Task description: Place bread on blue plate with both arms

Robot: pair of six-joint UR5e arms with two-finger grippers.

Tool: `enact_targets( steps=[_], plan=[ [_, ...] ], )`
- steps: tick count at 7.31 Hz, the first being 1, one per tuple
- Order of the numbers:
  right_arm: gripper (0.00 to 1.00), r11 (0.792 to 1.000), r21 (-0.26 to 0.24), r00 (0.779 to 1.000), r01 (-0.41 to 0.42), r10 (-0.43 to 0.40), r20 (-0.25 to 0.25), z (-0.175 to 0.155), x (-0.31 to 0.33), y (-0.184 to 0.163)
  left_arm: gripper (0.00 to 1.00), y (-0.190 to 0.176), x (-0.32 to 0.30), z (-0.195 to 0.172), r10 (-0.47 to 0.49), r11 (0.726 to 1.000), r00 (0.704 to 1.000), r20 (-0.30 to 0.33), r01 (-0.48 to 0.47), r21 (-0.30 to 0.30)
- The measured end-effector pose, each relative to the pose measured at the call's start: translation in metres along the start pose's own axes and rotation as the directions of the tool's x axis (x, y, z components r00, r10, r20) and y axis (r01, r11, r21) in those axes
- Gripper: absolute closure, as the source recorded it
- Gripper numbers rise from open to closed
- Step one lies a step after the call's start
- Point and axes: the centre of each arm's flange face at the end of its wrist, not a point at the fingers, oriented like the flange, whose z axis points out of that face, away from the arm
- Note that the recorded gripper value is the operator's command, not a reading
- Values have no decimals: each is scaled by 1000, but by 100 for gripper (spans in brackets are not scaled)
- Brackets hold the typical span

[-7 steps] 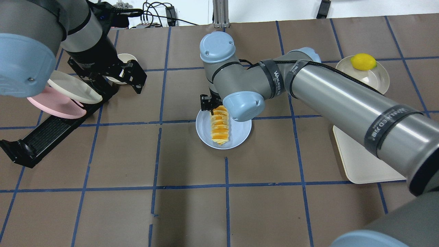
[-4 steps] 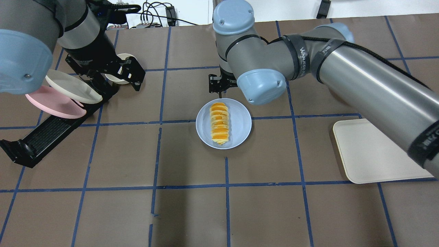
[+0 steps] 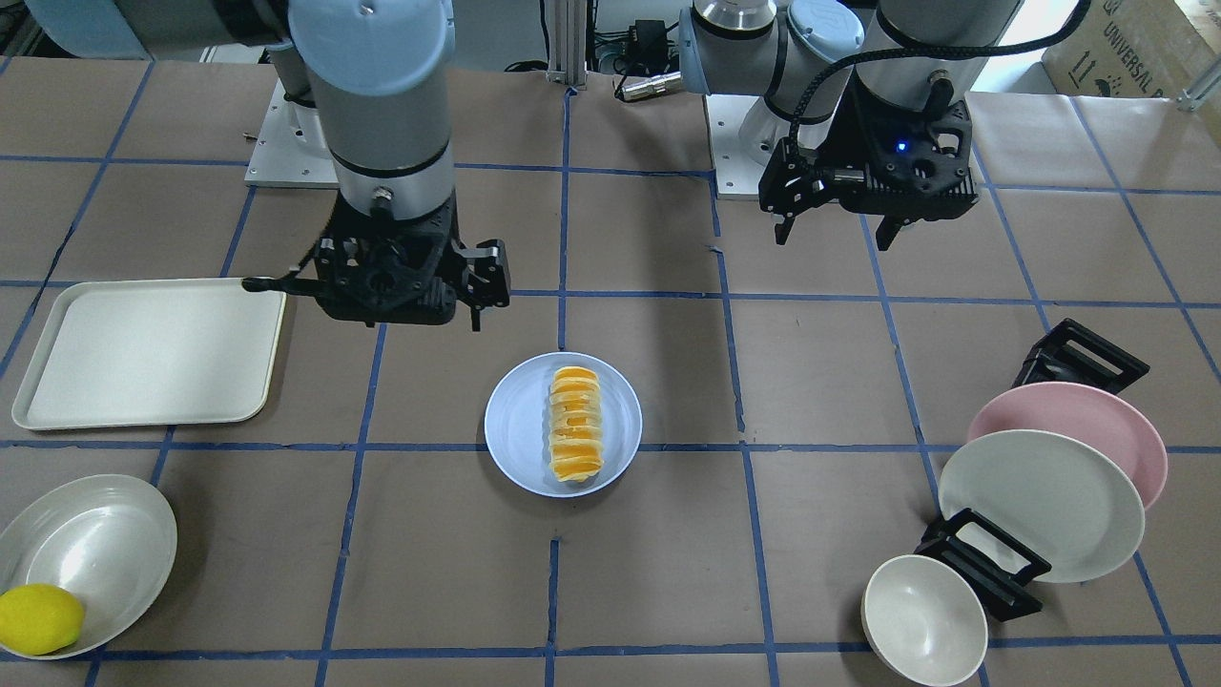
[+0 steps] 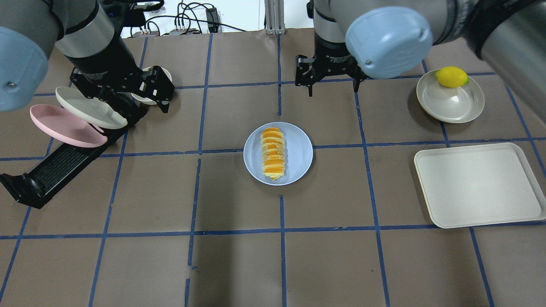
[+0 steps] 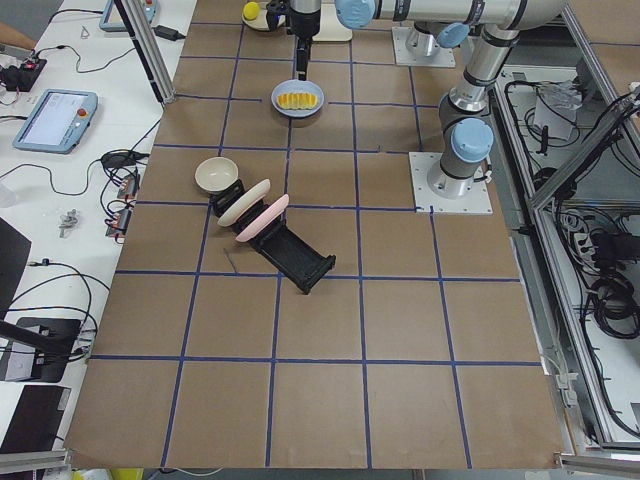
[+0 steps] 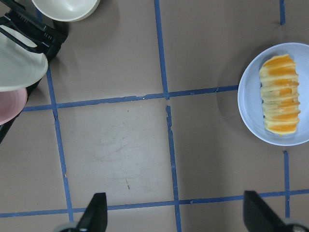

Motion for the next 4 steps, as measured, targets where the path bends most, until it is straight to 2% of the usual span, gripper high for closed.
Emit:
enact_targets(
  steps=[1, 2, 4],
  plan=[
    [0, 999, -49, 1000, -22, 22, -9, -17, 39, 1, 0, -1, 1, -2, -1, 1000, 1000, -3, 1, -13],
    [0, 996, -61, 998, -60, 59, -11, -34, 73, 1, 0, -3, 2, -2, -2, 1000, 1000, -6, 2, -19],
    [0, 995, -6, 994, -103, 102, -49, -69, 108, 12, 0, -4, 2, -3, 0, 1000, 1000, -7, 0, -20]
  ],
)
